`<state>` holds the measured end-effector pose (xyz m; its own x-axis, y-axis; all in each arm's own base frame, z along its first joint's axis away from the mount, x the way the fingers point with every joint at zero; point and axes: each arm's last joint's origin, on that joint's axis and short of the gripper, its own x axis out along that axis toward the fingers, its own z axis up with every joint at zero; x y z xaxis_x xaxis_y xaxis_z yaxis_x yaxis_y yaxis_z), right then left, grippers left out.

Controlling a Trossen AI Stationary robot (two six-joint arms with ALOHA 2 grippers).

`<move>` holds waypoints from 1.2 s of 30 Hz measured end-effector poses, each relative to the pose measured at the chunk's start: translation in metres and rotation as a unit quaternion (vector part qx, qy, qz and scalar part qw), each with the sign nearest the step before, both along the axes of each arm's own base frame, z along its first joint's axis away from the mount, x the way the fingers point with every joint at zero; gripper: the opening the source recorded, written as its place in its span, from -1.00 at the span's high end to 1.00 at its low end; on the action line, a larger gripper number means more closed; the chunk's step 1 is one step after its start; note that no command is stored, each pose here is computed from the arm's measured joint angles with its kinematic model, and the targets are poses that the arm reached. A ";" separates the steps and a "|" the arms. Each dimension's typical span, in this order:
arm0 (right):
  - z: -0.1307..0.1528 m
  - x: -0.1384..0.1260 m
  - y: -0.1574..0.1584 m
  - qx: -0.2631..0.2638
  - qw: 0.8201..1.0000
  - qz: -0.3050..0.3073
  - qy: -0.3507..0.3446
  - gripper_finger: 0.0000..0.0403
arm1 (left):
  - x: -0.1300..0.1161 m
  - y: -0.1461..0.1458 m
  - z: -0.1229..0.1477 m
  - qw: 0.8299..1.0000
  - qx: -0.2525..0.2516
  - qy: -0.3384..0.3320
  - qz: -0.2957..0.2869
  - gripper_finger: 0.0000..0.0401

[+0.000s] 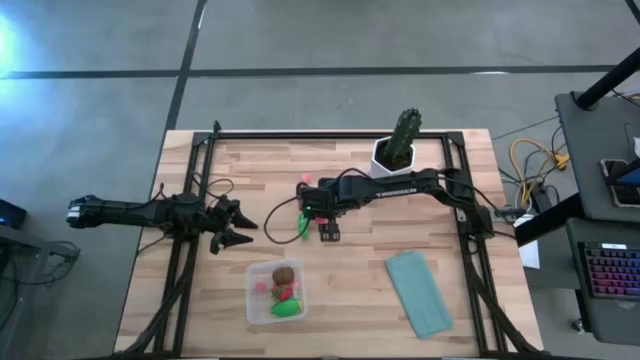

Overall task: Pick and placing Produce into tupperware
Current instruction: Put the red tomato into the transparent bin

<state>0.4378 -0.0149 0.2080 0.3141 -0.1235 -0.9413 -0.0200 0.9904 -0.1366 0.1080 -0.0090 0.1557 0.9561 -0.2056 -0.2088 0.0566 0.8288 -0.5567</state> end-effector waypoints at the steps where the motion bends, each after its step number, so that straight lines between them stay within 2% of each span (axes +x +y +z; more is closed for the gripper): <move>1: -0.002 0.000 0.000 0.000 1.000 0.000 -0.003 -0.48 | 0.000 0.000 0.000 1.000 0.000 0.000 0.000 -0.23; 20: -0.030 0.001 -0.005 0.010 0.998 -0.038 -0.044 -0.52 | 0.000 0.000 0.000 1.000 0.000 0.000 0.000 -0.23; 27: -0.053 0.003 -0.005 0.018 0.999 -0.045 -0.023 -0.53 | 0.000 0.000 0.000 1.000 0.000 0.000 0.000 -0.23; 36: -0.058 0.005 -0.005 0.018 0.998 -0.046 -0.024 -0.51 | 0.000 0.000 0.000 1.000 0.000 0.000 0.000 -0.23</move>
<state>0.4431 -0.0203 0.1500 0.3487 -0.1193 -0.9296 0.0763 0.9922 -0.0988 0.1080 -0.0090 0.1556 0.9560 -0.2059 -0.2091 0.0567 0.8287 -0.5568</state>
